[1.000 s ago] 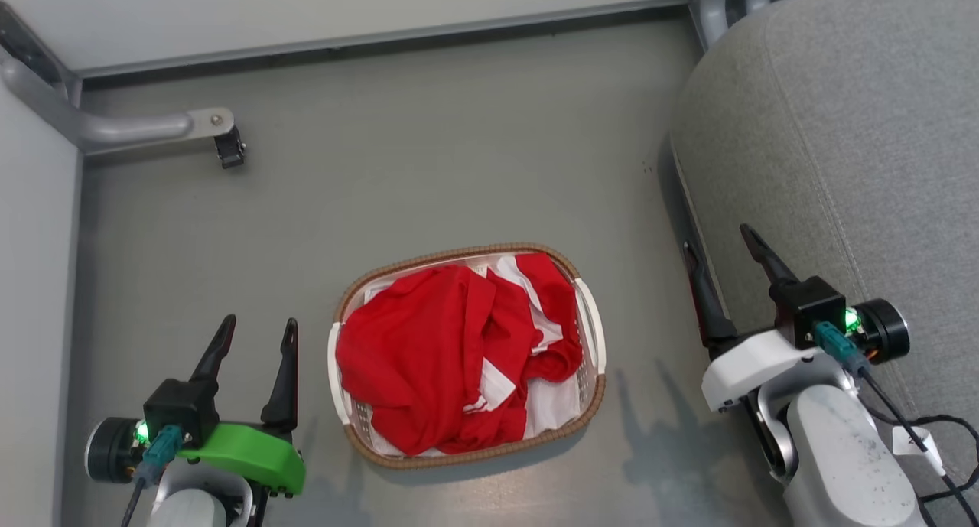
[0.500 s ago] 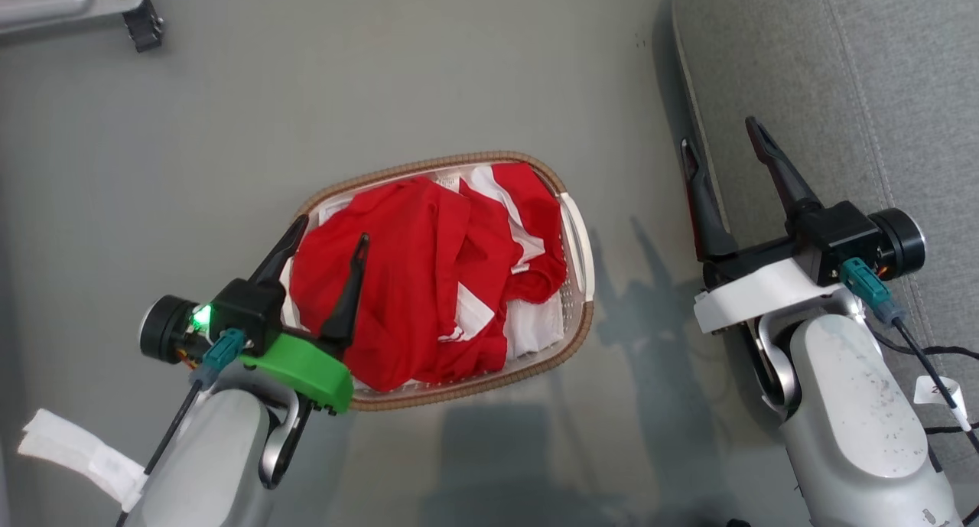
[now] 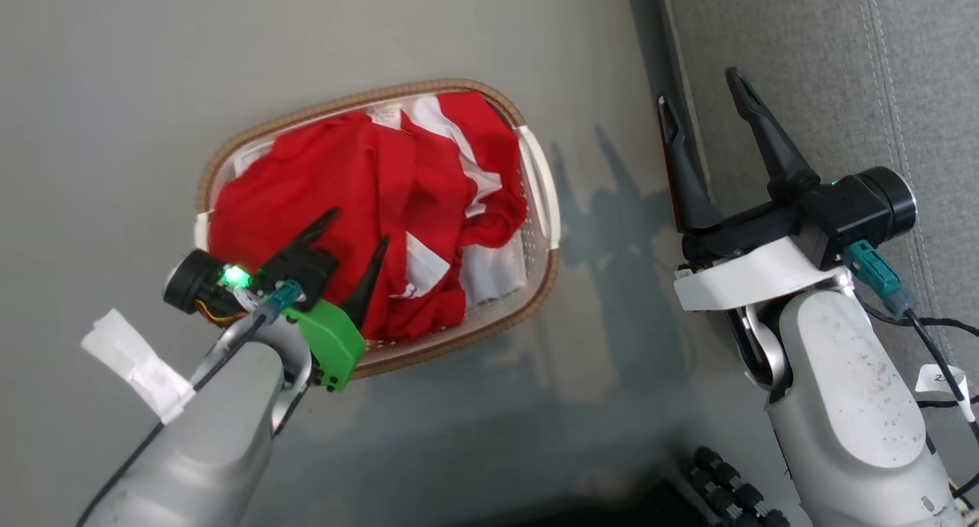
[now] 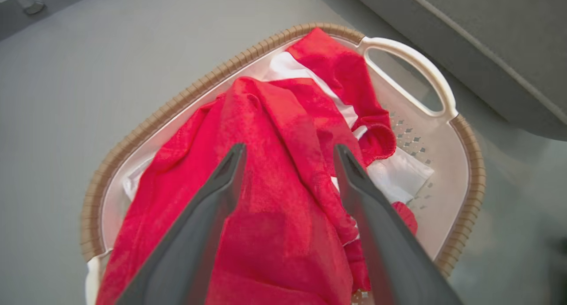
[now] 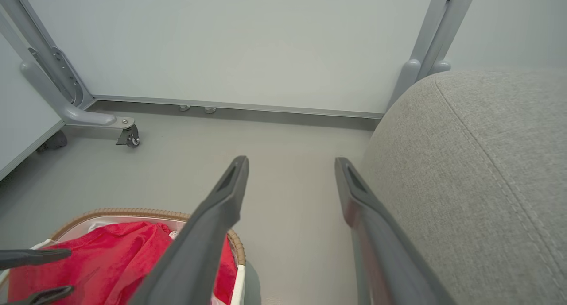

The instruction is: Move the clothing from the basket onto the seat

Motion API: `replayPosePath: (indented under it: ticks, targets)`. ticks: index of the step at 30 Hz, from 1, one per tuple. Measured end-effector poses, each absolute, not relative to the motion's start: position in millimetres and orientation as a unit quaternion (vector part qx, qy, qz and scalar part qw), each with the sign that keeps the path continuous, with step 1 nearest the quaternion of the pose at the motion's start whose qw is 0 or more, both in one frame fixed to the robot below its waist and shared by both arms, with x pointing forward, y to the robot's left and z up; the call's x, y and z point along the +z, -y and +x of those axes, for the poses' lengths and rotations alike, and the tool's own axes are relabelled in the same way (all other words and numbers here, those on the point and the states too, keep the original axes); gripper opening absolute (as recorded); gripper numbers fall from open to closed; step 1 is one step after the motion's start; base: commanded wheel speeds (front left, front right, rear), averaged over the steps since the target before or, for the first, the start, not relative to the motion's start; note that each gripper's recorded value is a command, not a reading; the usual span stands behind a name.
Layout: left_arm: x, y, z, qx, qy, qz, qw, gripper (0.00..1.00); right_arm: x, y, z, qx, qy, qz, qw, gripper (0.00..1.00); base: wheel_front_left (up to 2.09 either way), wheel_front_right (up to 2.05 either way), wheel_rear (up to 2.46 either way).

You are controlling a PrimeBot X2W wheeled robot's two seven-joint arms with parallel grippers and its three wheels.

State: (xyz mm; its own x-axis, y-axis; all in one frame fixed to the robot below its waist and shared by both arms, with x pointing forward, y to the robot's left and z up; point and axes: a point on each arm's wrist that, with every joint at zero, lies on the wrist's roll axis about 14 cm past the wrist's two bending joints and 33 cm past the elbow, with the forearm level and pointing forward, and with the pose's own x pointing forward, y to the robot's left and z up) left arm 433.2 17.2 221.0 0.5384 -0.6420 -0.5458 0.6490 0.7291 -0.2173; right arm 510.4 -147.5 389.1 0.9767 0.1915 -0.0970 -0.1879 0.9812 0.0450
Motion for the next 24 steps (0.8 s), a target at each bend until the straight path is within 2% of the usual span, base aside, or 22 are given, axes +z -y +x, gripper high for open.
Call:
replayPosePath:
  ticks: [13, 18, 24]
  targets:
    - [140.3, -9.5, 420.3, -0.381, -0.403, 0.024, 0.832, 1.0, 351.1, 174.3, 501.7, 0.063, -0.095, 0.015, 0.993, 1.0, 0.0, 0.0, 0.0]
    - [116.3, -26.0, 429.7, -0.363, -0.416, 0.087, 0.829, 1.0, 342.0, 181.9, 497.2, 0.053, -0.109, 0.014, 0.993, 1.0, 0.0, 0.0, 0.0]
    - [102.2, -33.6, 423.7, -0.367, -0.435, 0.127, 0.812, 1.0, 337.2, 185.5, 492.9, 0.047, -0.117, 0.017, 0.992, 1.0, 0.0, 0.0, 0.0]
